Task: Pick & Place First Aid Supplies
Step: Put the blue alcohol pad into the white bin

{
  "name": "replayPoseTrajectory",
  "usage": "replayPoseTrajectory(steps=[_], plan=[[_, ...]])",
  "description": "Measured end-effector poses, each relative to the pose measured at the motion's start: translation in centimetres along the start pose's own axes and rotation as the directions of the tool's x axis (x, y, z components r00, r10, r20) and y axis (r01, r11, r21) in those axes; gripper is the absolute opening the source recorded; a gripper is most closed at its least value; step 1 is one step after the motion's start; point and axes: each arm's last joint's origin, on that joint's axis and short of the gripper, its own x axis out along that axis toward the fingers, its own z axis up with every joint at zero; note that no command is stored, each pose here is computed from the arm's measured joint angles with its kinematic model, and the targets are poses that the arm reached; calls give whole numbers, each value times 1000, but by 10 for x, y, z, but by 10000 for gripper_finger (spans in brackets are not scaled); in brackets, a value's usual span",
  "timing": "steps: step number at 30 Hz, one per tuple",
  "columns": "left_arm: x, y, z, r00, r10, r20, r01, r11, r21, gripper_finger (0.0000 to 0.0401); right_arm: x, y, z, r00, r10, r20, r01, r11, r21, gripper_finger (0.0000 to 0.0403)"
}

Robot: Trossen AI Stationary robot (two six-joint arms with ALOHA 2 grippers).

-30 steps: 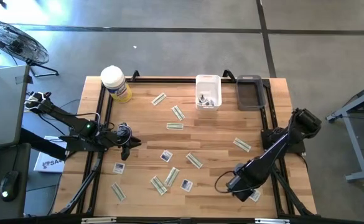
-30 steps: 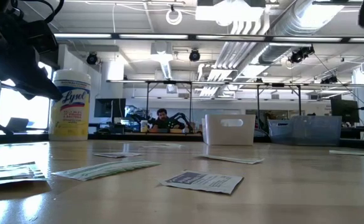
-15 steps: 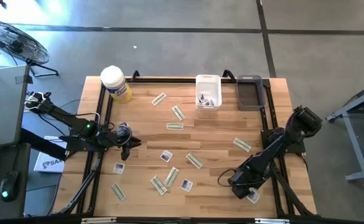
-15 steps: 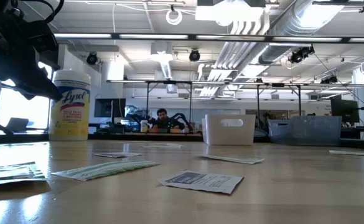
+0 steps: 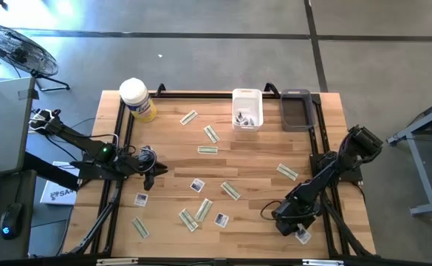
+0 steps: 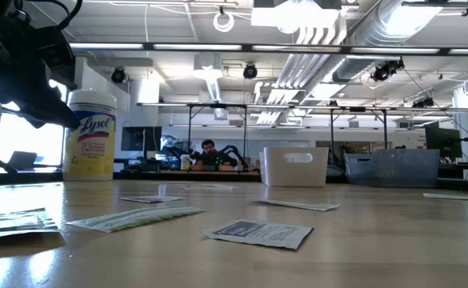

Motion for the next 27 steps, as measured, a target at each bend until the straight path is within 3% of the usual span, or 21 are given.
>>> replayPoseTrajectory(steps=[12,21,27], plan=[[0,0,0,1000,-1,0,1,1000,0,76,0,0,0,1000,2,10,-2,1000,-9,58],[0,0,0,1000,0,0,0,1000,0,76,-3,1,2,1000,16,9,-15,997,-73,17],[0,0,0,1000,0,0,0,1000,0,76,-16,3,3,994,89,57,-84,992,-98,2]])
